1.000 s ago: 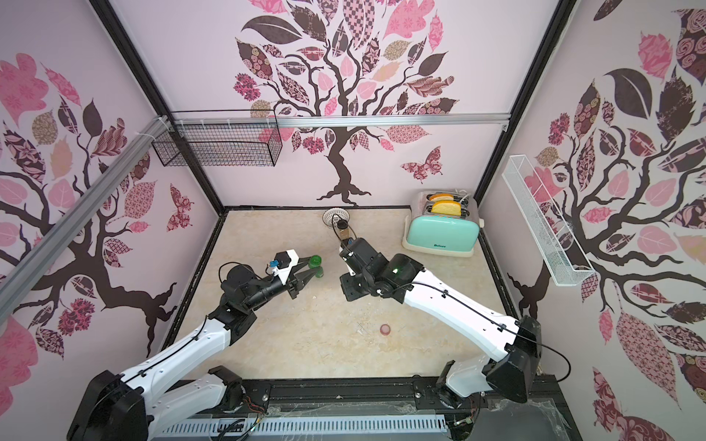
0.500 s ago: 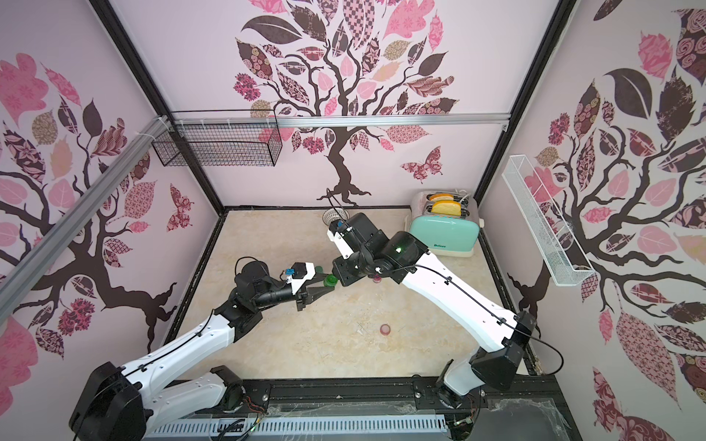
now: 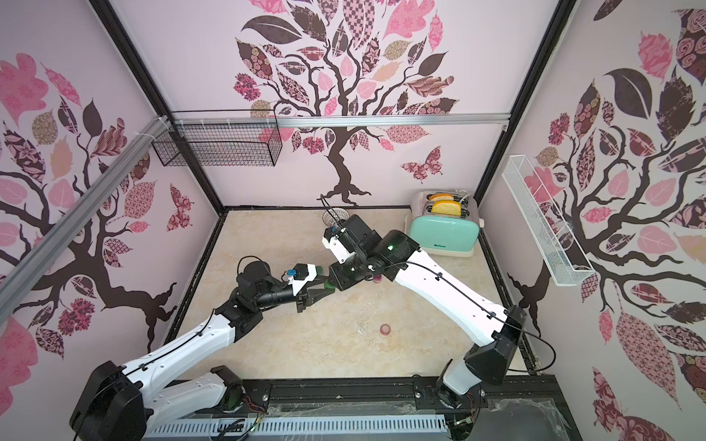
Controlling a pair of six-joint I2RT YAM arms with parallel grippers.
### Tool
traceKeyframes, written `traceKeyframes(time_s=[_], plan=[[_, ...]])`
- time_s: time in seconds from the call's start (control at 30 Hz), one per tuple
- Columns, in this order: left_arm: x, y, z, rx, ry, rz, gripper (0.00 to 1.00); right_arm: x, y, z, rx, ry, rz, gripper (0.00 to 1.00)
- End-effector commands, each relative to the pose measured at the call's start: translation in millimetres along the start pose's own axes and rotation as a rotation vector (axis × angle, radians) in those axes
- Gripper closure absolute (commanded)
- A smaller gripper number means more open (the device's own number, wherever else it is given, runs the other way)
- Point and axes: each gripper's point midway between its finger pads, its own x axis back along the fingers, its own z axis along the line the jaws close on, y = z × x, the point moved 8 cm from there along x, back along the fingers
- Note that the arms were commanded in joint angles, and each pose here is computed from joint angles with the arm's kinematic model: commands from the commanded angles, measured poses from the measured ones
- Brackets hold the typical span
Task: Close the paint jar lid
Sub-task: Close the lid on the paint jar.
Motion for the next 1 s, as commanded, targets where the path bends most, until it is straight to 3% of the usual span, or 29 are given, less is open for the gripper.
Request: traceKeyframes(time_s=[0.0, 0.97], plan=[[-0.7, 12.5, 1.0, -0.036, -0.009, -0.029, 0.86, 2.6, 7.8, 4.3, -0.009, 0.032, -0.015, 0.73], [-1.4, 10.9, 1.3, -0.042, -0.003, -0.017, 0.86, -13.0, 4.9, 8.5, -0.024, 0.101, 0.048, 0.66]])
